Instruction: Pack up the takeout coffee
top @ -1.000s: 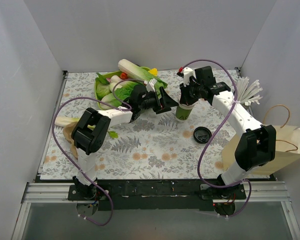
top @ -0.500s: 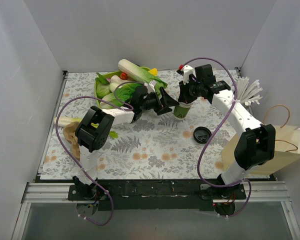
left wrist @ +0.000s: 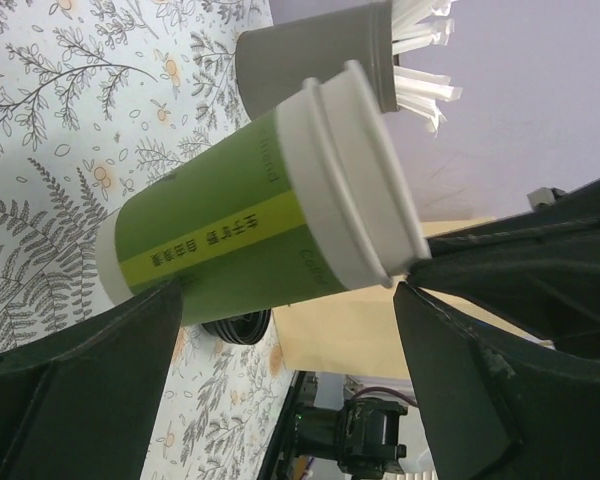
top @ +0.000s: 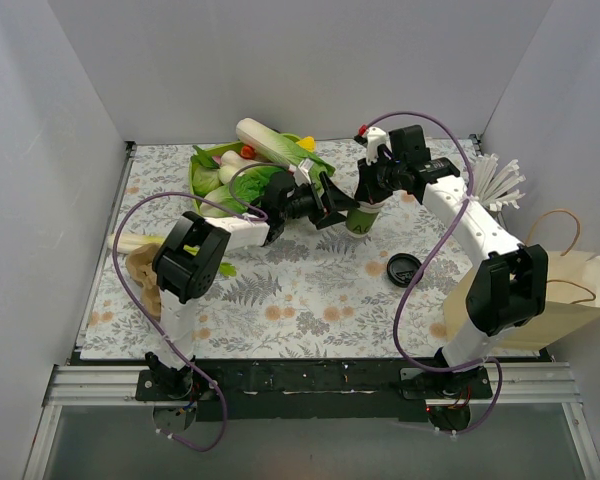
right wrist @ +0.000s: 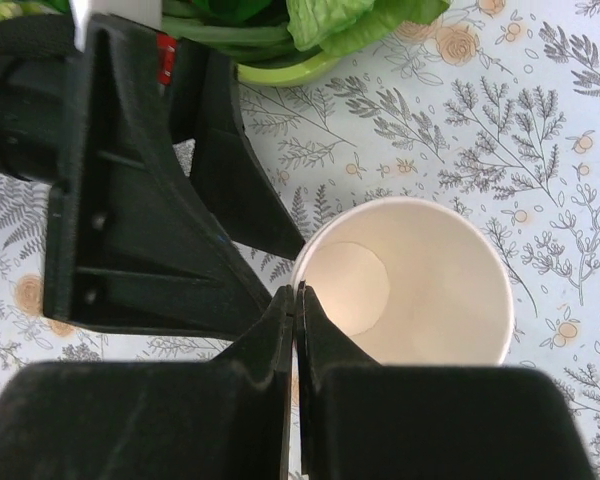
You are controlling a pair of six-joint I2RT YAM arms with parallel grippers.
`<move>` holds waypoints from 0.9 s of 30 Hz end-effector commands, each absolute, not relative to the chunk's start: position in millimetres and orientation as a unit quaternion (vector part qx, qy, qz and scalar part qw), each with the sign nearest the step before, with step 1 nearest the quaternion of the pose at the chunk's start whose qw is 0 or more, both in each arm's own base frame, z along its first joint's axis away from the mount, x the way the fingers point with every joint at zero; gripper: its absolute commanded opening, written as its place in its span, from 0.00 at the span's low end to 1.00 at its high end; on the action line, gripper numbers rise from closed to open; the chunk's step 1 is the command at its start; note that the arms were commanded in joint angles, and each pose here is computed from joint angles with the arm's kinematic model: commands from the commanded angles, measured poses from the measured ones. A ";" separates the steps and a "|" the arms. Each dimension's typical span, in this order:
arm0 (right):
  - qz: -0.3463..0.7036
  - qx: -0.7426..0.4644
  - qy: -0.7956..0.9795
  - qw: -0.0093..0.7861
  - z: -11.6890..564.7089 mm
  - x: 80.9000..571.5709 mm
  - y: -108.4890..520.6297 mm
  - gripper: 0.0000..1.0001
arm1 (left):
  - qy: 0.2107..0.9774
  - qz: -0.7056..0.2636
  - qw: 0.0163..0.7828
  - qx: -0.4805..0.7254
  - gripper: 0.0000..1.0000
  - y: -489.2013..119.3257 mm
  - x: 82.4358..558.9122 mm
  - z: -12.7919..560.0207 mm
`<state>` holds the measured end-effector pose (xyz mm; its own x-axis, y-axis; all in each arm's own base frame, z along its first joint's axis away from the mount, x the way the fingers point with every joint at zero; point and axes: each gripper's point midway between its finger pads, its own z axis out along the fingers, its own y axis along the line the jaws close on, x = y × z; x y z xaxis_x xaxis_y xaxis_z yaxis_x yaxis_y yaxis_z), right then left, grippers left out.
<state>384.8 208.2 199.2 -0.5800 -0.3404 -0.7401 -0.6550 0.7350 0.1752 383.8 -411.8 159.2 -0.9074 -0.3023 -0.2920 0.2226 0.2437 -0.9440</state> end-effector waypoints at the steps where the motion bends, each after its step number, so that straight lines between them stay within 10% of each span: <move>1: 0.266 -0.287 0.840 0.376 231.6 386.8 225.7 0.01 | 0.763 -0.605 0.221 -0.048 0.87 -415.2 399.0 156.3; 27: 0.275 -0.305 0.834 0.369 239.0 367.1 241.8 0.01 | 0.810 -0.529 0.163 -0.192 0.93 -400.0 408.9 82.8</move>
<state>391.1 207.5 199.7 -0.6155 -0.3119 -0.7238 -0.6140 0.7655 0.1923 393.3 -417.3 142.0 -0.9224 -0.3656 -0.1247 0.0423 0.2254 -0.9734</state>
